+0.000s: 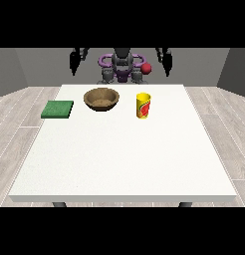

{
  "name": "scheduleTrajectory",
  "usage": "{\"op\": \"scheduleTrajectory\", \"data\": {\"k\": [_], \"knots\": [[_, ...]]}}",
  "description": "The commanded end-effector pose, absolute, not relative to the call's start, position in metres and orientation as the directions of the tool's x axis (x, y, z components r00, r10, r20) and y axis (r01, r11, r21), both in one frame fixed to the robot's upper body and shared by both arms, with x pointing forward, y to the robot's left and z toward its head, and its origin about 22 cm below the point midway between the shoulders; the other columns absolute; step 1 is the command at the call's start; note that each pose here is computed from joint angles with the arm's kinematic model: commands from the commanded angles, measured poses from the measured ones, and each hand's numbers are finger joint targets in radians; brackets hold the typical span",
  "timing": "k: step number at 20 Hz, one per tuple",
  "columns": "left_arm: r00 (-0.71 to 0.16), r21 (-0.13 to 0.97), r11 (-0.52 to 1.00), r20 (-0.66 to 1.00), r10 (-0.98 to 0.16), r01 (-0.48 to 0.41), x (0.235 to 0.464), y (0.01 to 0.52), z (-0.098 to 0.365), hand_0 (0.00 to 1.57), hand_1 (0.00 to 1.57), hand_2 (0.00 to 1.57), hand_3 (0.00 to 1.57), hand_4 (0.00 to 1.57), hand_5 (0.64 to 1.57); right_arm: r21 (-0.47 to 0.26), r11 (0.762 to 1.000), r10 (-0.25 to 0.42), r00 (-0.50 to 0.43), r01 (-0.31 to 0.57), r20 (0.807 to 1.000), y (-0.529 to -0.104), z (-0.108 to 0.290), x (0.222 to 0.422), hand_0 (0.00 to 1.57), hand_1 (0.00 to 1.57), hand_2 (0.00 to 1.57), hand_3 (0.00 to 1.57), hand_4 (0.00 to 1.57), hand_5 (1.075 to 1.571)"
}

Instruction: Pick the cup and pour the ball into the bowl, then pick the bowl and place it on the pad

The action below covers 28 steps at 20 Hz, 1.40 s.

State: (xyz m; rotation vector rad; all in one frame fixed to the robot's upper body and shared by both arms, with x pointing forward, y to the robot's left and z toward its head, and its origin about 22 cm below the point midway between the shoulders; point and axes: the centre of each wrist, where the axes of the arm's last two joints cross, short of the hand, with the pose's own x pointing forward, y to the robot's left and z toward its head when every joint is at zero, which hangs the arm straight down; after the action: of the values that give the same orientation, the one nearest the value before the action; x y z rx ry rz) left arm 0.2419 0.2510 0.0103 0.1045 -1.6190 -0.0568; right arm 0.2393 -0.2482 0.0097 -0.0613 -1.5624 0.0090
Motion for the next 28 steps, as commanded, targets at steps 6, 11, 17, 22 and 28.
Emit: {"op": "scheduleTrajectory", "data": {"k": [6,11,17,22,28], "knots": [[-0.028,0.121,0.992,0.992,-0.122,-0.024,0.242,0.257,0.038,0.00,0.00,0.00,0.00,0.00,1.430,-0.102,0.995,0.102,-0.002,0.023,0.995,-0.260,0.043,0.241,0.00,0.00,0.00,0.00,0.00,1.571],[-0.174,-0.080,0.996,0.982,0.070,-0.050,0.236,0.252,0.018,0.00,0.00,0.00,0.00,0.00,1.425,0.037,0.999,-0.035,-0.113,0.022,0.993,-0.304,0.028,0.233,0.00,0.00,0.00,0.00,0.00,1.570],[-0.251,-0.077,0.997,0.966,0.067,-0.031,0.268,0.257,0.050,0.00,0.00,0.00,0.00,0.00,1.406,0.051,0.999,-0.049,-0.196,0.005,0.979,-0.293,0.012,0.247,0.00,0.00,0.00,0.00,0.00,1.571],[-0.336,-0.049,0.999,0.941,0.041,-0.015,0.293,0.269,0.058,0.00,0.00,0.00,0.00,0.00,1.416,0.026,1.000,-0.029,-0.245,-0.017,0.969,-0.285,0.004,0.266,0.00,0.00,0.00,0.00,0.00,1.569],[-0.395,-0.057,0.996,0.918,0.028,-0.064,0.319,0.255,0.031,0.00,0.00,0.00,0.00,0.00,1.390,0.031,0.998,-0.048,-0.349,-0.055,0.936,-0.280,0.026,0.294,0.00,0.00,0.00,0.00,0.00,1.569]]}}
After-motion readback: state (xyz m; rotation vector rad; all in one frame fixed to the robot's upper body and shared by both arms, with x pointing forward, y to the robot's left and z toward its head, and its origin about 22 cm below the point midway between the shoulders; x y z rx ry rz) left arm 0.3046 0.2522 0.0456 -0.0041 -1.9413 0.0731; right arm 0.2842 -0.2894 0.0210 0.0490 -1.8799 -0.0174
